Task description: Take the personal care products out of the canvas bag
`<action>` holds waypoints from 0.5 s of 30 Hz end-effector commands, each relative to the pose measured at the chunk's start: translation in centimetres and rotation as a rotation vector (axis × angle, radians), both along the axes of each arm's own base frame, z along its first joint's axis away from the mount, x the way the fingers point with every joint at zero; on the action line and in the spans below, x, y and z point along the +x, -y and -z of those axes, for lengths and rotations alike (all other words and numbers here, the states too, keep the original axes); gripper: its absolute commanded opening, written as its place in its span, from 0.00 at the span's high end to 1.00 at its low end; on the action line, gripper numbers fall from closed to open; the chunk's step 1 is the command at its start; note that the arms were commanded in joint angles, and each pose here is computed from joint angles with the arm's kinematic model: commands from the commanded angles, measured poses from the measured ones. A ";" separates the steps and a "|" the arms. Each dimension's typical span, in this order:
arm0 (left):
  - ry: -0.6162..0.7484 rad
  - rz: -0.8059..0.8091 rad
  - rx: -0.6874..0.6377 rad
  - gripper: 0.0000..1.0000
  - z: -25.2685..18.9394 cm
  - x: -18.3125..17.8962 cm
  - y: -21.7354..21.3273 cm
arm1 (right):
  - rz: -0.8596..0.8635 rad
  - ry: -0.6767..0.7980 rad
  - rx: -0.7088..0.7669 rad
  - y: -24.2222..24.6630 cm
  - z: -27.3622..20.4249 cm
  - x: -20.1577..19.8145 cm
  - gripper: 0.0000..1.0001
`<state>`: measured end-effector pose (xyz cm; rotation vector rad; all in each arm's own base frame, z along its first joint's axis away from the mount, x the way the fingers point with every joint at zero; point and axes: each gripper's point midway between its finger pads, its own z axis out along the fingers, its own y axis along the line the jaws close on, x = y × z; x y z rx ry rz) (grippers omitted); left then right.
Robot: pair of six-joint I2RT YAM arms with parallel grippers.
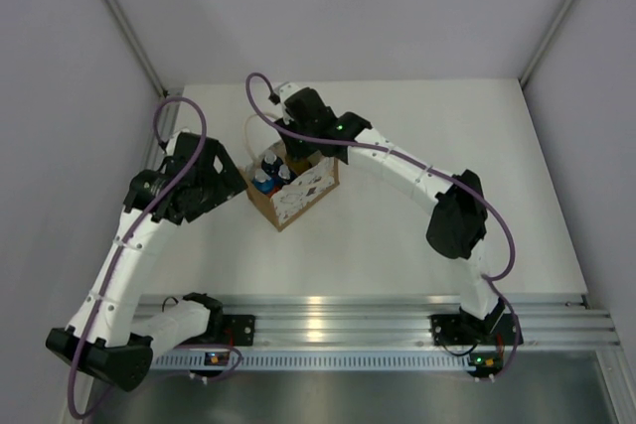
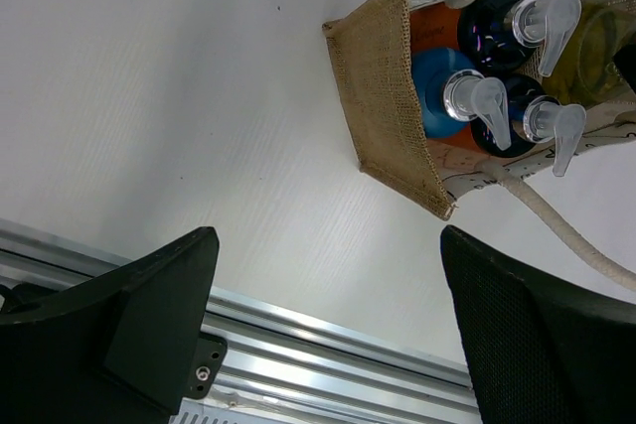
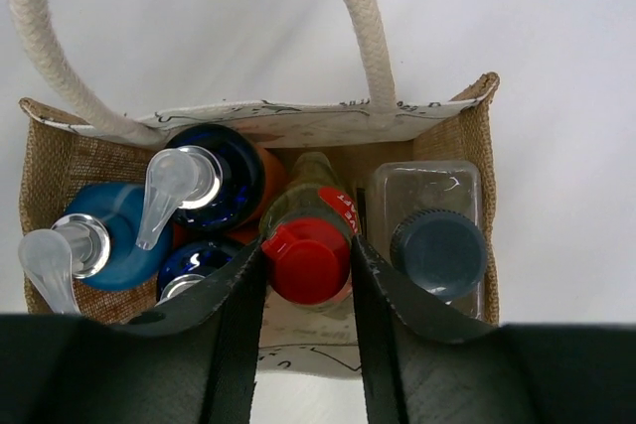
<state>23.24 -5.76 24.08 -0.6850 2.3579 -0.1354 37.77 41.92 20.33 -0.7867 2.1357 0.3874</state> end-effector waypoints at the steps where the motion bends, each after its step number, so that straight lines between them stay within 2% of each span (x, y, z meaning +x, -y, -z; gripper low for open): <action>1: 0.042 0.009 0.025 0.02 -1.4 0.7 -0.3 | -0.013 0.041 0.044 -1.4 -1.3 0.4 0.67; 6: 0.043 0.015 0.032 0.02 -1.5 0.8 -0.3 | -0.014 0.043 0.048 -1.5 -1.4 0.4 0.79; 8: 0.041 0.017 0.035 0.02 -1.5 0.8 -0.3 | -0.016 0.049 0.057 -1.6 -2.0 0.3 0.93; 10: 0.041 0.017 0.037 0.02 -1.5 0.8 -0.4 | -0.014 0.056 0.065 -1.5 -2.5 0.3 1.00; 15: 0.042 0.016 0.041 0.02 -1.5 0.8 -0.5 | -0.014 0.083 0.090 -1.4 -4.3 0.3 1.00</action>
